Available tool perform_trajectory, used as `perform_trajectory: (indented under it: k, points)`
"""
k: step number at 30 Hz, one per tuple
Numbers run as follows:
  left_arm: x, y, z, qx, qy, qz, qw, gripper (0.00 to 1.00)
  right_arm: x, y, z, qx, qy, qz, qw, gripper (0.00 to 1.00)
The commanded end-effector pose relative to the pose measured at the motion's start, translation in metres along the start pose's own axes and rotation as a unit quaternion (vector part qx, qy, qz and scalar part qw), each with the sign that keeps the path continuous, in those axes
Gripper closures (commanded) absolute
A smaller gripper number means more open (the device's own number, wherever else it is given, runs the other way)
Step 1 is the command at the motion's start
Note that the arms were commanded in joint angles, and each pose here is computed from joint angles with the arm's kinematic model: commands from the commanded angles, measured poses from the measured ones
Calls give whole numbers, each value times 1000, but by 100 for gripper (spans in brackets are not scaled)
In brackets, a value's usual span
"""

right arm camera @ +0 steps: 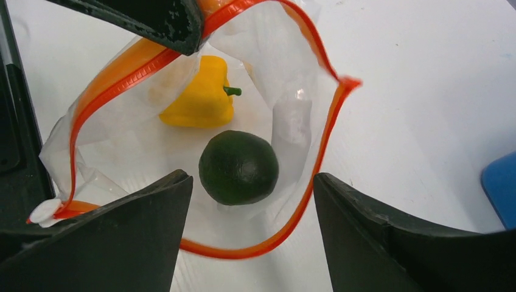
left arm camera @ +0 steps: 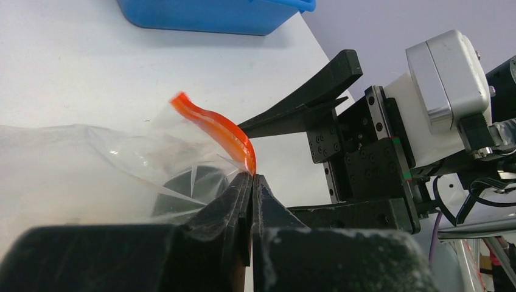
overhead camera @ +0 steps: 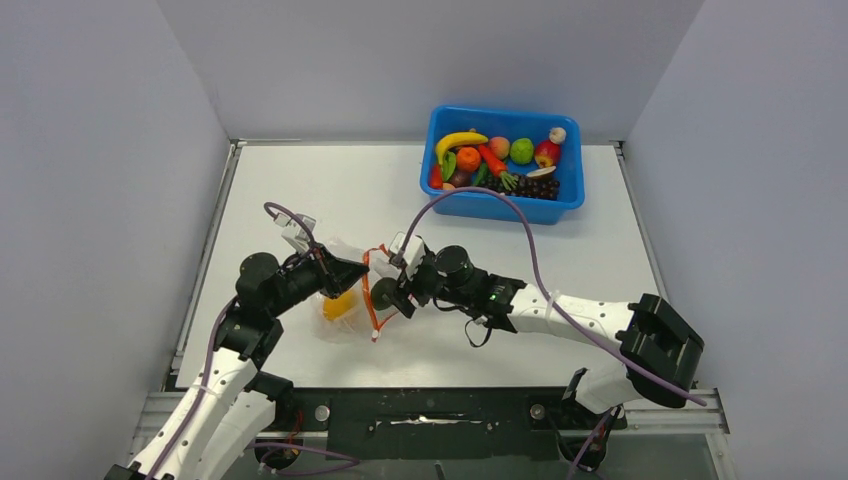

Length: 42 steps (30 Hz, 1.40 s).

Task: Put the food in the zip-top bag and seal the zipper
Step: Place the fake fruit in the zipper food storage bag, then pick up the fake vegetable from the bin.

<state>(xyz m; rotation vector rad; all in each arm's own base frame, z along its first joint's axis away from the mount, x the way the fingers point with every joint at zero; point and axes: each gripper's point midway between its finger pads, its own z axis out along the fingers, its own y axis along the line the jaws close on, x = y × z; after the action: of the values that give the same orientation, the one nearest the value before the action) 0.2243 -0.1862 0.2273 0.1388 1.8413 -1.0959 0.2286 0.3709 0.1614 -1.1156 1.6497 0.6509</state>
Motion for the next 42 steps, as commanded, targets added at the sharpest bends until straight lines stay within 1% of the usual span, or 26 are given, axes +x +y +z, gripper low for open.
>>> perform_trajectory:
  k: [1,4,9,15,18,22,27,30,34,39,42]
  points:
    - [-17,-15,-1,27,-28,18,999,100,-48,-6,-10,16,-43,15,999,24]
    - [-15,-13,-2,24,-26,20,999,100,-51,-6,-15,16,-39,24,999,19]
    - [-16,-8,-4,4,-19,40,999,100,-66,-13,-30,37,-60,43,997,17]
    - [-21,1,-11,-36,-13,78,996,100,-93,-59,-55,121,-51,70,989,17]
    - [-17,2,-12,-33,-7,85,996,100,-91,-91,-66,162,-45,86,982,17]
    - [-12,2,-12,-26,-3,83,996,100,-78,-146,-80,232,-18,126,964,19]
    - [-9,4,-15,-30,-3,86,996,100,-58,-211,-95,325,29,119,938,21]
    - [-8,4,-15,-29,-3,85,996,100,-37,-251,-101,370,57,125,919,27]
    - [-8,6,-15,-33,-2,85,996,100,-13,-298,-105,401,62,158,900,32]
    - [-4,7,-14,-34,6,85,996,100,9,-356,-124,469,81,131,870,39]
    - [-5,7,-13,-33,7,86,996,100,25,-387,-137,507,106,123,847,40]
